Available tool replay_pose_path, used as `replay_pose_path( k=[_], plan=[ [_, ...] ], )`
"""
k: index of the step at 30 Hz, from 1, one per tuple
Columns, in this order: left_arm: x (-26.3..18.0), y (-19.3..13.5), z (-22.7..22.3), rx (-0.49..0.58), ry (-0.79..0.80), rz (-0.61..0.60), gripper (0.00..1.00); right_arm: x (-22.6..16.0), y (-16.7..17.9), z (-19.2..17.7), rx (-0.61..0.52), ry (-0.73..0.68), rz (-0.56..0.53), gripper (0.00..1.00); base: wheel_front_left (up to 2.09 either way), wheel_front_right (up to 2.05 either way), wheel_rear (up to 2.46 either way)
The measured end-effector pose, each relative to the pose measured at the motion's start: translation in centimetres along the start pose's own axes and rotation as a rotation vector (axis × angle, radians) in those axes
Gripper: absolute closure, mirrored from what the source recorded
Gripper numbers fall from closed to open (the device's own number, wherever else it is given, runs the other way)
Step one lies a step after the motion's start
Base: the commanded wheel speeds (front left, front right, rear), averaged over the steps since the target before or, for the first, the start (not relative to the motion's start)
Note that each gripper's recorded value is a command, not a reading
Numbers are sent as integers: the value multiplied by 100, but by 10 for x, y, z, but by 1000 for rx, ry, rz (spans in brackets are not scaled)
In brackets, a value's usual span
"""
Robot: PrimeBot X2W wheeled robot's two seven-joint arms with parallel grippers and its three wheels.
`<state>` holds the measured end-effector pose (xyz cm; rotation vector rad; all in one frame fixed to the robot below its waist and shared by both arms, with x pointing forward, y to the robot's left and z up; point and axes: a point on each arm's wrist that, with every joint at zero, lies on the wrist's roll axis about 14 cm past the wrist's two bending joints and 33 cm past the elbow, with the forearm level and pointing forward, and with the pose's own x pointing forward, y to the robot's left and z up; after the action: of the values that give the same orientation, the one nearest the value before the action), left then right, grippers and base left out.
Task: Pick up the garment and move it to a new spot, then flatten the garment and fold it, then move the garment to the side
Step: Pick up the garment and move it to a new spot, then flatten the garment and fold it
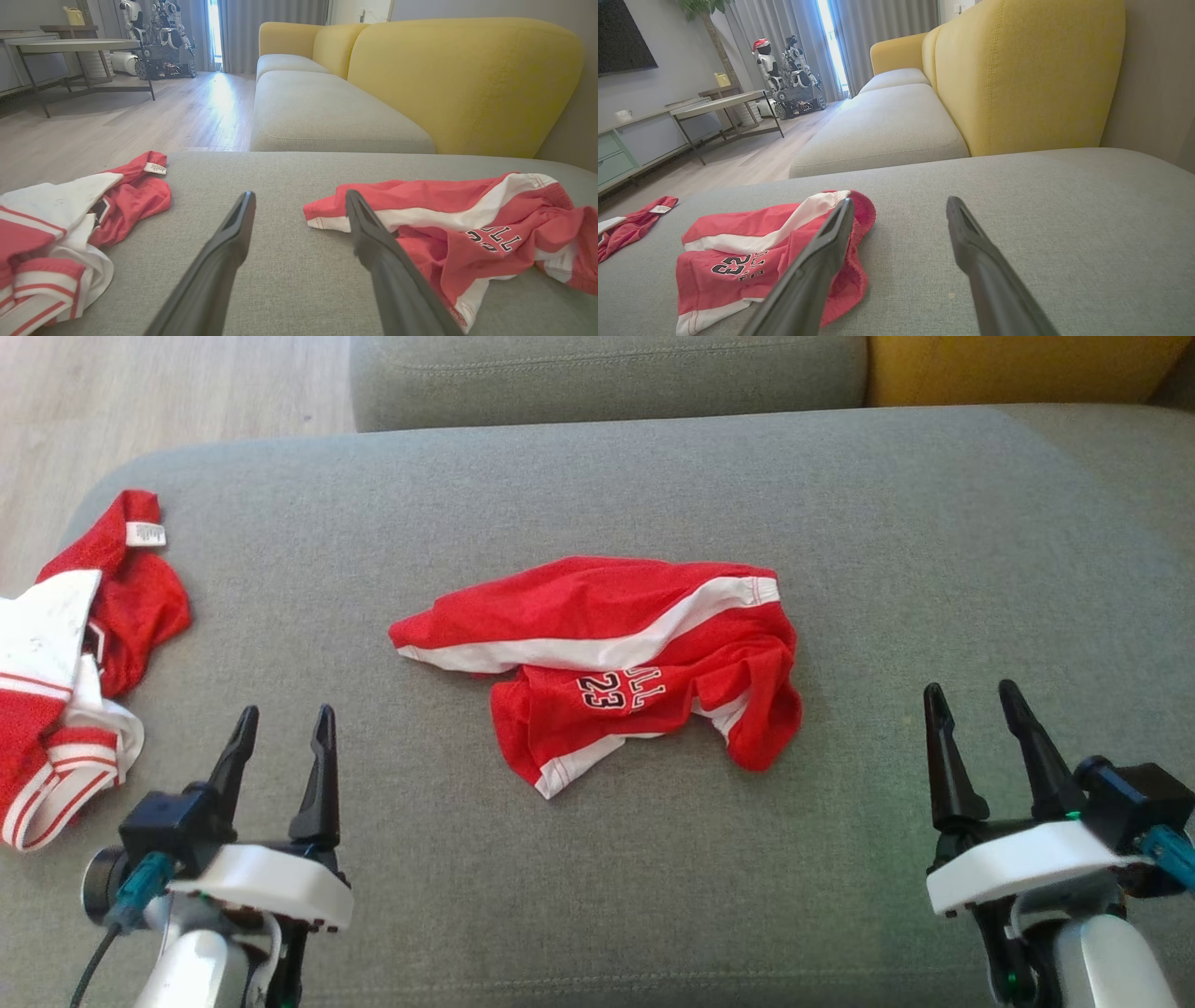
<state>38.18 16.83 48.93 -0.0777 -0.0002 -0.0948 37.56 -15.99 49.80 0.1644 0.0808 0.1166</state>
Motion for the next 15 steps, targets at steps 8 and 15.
replay_pose_path(
  k=[8,15],
  plan=[
    [0,5,0,24,2,10,0,1,0,-1,0,2,1,0,0,0,0],
    [0,6,0,25,3,13,0,1,0,-1,0,2,2,0,0,0,0]
  ],
)
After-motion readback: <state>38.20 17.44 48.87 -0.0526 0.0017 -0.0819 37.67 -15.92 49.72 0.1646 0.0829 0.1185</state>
